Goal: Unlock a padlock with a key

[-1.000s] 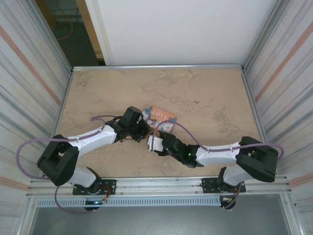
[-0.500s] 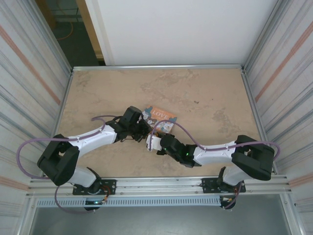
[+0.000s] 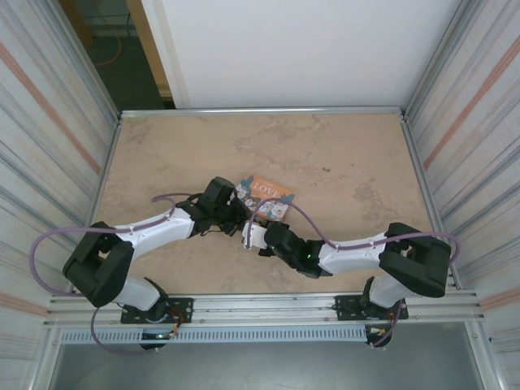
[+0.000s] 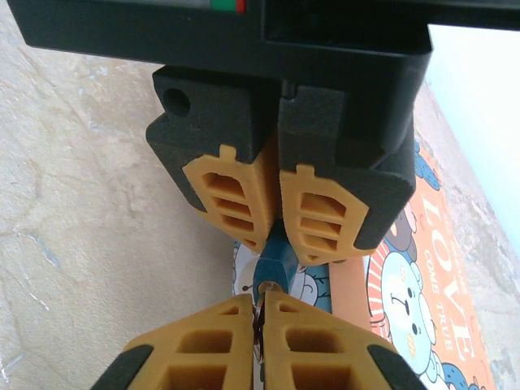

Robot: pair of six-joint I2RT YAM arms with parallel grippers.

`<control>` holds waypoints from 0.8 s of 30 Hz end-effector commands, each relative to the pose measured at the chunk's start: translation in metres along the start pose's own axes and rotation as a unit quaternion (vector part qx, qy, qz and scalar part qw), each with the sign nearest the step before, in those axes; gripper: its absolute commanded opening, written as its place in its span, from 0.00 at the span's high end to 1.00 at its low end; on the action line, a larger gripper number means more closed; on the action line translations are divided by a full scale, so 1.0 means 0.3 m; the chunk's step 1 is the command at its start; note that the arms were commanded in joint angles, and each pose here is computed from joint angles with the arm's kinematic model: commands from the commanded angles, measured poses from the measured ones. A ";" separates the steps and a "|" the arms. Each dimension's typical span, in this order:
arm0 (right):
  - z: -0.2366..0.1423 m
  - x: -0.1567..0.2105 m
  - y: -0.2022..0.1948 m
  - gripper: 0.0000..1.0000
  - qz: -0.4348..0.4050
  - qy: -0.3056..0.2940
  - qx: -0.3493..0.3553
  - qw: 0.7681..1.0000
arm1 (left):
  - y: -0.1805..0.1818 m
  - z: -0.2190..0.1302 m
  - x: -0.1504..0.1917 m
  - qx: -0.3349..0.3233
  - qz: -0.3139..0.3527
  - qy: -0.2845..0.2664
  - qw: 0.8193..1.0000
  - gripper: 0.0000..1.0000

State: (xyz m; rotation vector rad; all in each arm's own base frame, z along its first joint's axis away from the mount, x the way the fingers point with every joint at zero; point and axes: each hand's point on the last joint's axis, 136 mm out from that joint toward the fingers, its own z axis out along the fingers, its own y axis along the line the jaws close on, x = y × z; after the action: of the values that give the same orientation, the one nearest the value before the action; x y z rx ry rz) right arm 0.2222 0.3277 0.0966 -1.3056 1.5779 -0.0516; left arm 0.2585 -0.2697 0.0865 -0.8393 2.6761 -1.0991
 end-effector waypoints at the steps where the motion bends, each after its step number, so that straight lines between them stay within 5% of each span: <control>1: 0.012 -0.042 -0.033 0.94 0.030 -0.010 0.025 0.999 | -0.025 0.000 0.007 0.018 -0.003 0.009 1.000 1.00; 24: 0.014 -0.069 -0.090 1.00 0.148 -0.028 0.048 0.987 | -0.021 0.014 0.018 0.021 -0.005 0.015 1.000 1.00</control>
State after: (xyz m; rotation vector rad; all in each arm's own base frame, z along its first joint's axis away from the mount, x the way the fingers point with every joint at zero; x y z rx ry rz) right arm 0.2286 0.3264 0.0988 -1.1263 1.6828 0.0285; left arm 0.2644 -0.2712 0.0879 -0.8463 2.6454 -1.1254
